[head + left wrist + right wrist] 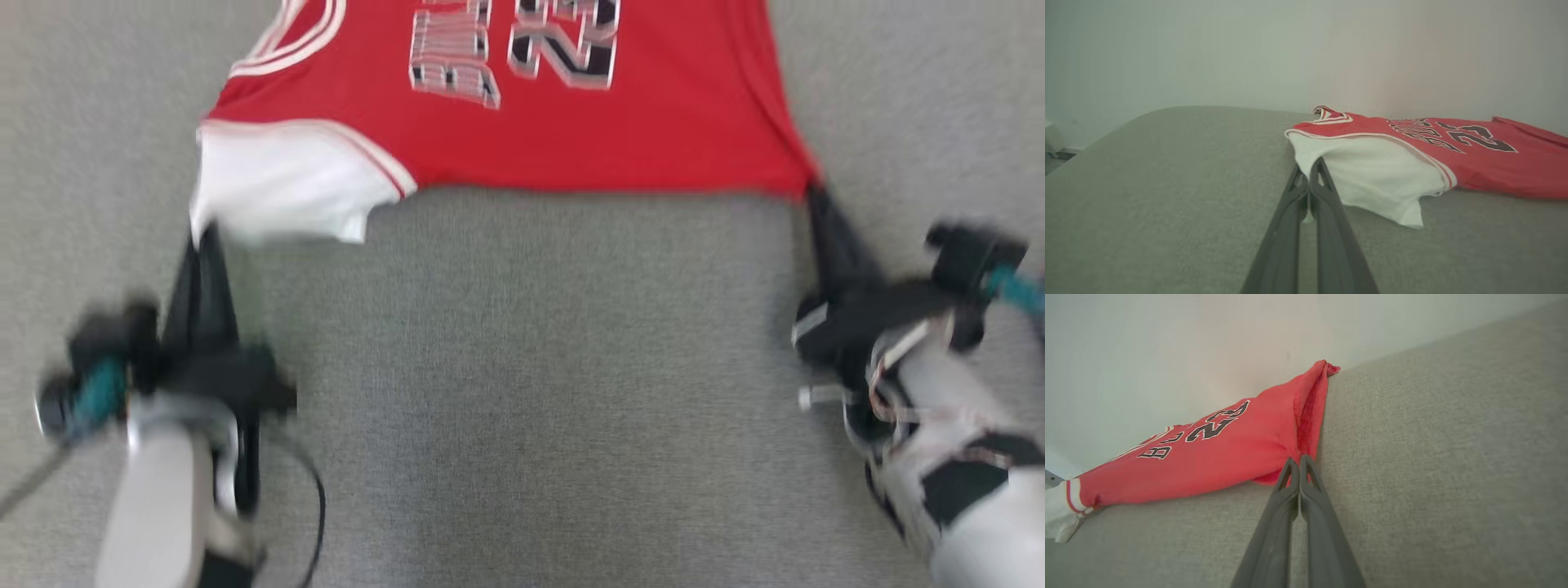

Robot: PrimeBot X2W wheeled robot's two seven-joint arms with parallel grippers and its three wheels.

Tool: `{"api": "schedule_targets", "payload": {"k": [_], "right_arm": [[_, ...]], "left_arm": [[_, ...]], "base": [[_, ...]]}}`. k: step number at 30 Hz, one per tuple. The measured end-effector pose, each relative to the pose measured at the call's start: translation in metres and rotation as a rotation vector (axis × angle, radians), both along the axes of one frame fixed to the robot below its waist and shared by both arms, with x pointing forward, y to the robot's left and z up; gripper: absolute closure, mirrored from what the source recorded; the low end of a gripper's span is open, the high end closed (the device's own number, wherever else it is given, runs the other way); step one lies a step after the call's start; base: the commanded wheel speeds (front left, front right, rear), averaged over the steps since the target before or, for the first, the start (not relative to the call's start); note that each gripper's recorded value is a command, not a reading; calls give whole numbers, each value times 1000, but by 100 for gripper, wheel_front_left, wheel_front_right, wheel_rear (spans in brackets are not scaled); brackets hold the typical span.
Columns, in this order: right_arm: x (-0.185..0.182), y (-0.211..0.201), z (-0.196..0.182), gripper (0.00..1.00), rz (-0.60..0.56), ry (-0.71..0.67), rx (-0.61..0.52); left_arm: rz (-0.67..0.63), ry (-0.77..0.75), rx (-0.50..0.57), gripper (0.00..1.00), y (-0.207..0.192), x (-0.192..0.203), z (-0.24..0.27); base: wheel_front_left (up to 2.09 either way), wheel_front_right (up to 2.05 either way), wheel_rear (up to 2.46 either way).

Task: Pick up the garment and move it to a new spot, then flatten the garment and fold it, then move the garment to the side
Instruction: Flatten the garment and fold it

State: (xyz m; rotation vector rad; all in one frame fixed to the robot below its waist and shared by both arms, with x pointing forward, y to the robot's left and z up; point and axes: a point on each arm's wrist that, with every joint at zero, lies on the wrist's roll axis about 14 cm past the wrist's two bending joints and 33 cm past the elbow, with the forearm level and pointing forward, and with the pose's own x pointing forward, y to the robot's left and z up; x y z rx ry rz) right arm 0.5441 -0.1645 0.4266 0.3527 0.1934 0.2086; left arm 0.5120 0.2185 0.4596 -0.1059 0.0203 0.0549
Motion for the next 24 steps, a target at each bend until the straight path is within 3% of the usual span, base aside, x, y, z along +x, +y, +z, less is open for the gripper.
{"api": "schedule_targets", "payload": {"k": [12, 24], "right_arm": [[-98, -24, -13, 100, -59, 152, 120], [-185, -22, -32, 100, -47, 228, 85]], "left_arm": [[74, 175, -114, 100, 6, -102, -48], [88, 265, -183, 100, -3, -197, -72]], "base": [[0, 0, 0], [0, 0, 0]]}}
